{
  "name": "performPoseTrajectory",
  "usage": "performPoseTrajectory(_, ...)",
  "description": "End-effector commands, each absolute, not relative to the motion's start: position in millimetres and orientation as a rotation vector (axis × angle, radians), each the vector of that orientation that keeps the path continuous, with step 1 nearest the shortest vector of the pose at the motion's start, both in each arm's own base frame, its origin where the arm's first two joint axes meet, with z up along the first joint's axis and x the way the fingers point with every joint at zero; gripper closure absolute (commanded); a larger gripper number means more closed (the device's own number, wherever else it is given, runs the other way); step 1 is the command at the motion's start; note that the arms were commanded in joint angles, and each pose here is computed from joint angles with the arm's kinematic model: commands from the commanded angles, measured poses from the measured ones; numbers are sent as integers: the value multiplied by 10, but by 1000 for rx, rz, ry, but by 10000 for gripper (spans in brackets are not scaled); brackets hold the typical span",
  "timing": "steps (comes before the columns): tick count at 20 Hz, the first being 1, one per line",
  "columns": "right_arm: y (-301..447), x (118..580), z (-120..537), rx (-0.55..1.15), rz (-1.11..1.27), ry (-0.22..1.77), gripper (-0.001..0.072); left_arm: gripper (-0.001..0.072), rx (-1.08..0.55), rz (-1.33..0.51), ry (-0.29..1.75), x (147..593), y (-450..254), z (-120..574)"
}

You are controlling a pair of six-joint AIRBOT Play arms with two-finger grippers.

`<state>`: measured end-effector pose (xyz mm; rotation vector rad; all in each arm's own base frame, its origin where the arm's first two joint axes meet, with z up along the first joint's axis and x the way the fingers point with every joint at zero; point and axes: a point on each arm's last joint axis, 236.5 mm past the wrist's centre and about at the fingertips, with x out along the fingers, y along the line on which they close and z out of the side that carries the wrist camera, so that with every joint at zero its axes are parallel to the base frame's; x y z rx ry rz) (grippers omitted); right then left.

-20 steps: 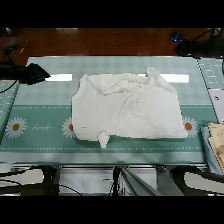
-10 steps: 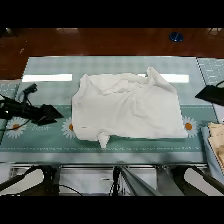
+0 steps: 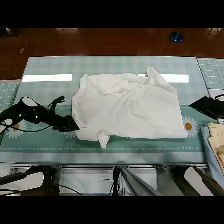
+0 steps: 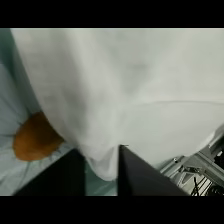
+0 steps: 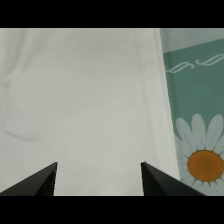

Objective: Fold the shirts.

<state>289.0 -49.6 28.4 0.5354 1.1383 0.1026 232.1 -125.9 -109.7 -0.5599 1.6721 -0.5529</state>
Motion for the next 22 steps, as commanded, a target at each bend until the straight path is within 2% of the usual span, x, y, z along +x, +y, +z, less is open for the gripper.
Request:
performPoseTrajectory(1, -480, 2773, 235, 532, 101, 1179, 116, 684, -558, -505, 1621, 2485, -1301, -1249)
performPoseTrajectory(5, -794, 2514, 39, 455, -34, 1290, 117, 686, -538, -537, 1617, 2462, -1309, -1224)
performPoseTrajectory(7, -862, 2394, -90, 515, -72, 1310, 117, 687, -530, -556, 1612, 2452, -1320, -1187)
performPoseTrajectory(11, -659, 1975, -595, 739, -81, 1404, 117, 687, -512, -588, 1590, 2445, -1339, -1082)
performPoseTrajectory(14, -530, 1796, -808, 793, -74, 1454, 117, 687, -510, -589, 1584, 2454, -1339, -1063)
performPoseTrajectory(20, -527, 2122, -926, 912, -83, 1348, 118, 686, -515, -605, 1598, 2411, -1358, -1040)
performPoseTrajectory(21, -516, 2157, -961, 942, -83, 1345, 129, 686, -520, -612, 1604, 2394, -1369, -1027)
performPoseTrajectory(22, -497, 2184, -992, 973, -80, 1344, 176, 686, -525, -616, 1605, 2388, -1379, -1018)
